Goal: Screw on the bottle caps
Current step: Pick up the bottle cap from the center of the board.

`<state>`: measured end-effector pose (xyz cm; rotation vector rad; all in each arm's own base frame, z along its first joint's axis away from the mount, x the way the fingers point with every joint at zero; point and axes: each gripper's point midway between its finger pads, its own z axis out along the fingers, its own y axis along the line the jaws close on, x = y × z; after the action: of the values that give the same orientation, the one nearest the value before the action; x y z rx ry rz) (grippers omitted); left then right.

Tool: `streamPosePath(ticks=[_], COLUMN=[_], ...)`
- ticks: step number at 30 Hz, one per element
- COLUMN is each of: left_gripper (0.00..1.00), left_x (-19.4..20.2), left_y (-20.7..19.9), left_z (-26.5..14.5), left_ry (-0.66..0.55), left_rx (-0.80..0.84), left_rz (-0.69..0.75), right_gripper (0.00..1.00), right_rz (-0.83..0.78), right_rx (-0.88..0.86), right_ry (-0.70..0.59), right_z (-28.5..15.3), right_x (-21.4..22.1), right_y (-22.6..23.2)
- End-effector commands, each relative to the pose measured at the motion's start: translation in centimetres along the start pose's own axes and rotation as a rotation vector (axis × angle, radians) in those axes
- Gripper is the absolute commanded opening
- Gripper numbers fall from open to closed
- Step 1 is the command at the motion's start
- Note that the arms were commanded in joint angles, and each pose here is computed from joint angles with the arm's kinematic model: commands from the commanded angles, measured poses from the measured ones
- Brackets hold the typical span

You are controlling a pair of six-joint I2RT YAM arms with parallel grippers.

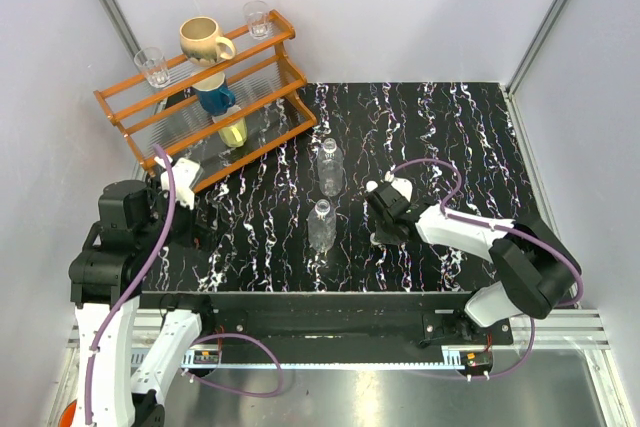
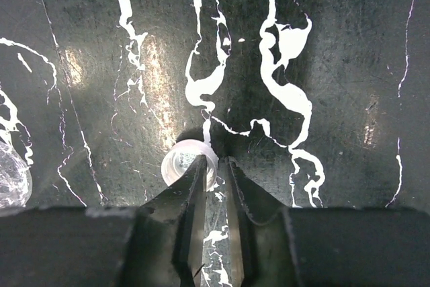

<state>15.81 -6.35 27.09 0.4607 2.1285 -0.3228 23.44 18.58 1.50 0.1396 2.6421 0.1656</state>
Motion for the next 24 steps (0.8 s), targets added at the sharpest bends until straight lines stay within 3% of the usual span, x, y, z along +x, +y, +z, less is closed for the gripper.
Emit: streamPosePath(ticks=[1,5,6,8,12,14,18,24], left_gripper=[0.99,0.99,0.99,0.99,0.98,0.93,0.9,0.88], left_x=[-0.9,-1.2,-1.6,-2.4,-5.7,-6.9,-9.8,-11.8], left_y=[0.4,0.3,-0.1,-0.3,-1.5,-1.5,-2.3,-3.8], left_z=[-0.6,-0.7,-0.7,-1.0,-2.2,-2.2,-3.1,-1.6], left_ry=[-0.02,-0.013,-0.022,-0.051,-0.135,-0.146,-0.221,-0.193], left_rx=[-0.022,-0.013,0.01,0.026,0.083,0.099,0.128,0.153], left_rz=[0.037,0.048,0.055,0.079,0.124,0.137,0.176,0.191], right_gripper=[0.22,0.14,0.08,0.04,0.02,0.0,0.0,0.0], right_rz=[0.001,0.009,0.008,0.008,0.006,0.019,0.007,-0.049], right_rx=[0.031,0.015,0.018,0.012,-0.016,-0.061,-0.167,-0.25], right_ry=[-0.001,-0.006,-0.011,-0.072,-0.201,-0.278,-0.327,-0.412], right_z=[0.2,-0.1,-0.4,-2.0,-7.9,-11.3,-17.0,-22.5], right_x=[0.0,0.0,-0.1,-1.2,-4.2,-5.8,-7.2,-9.0], right_y=[0.0,0.4,0.3,0.8,1.8,2.5,5.1,10.0])
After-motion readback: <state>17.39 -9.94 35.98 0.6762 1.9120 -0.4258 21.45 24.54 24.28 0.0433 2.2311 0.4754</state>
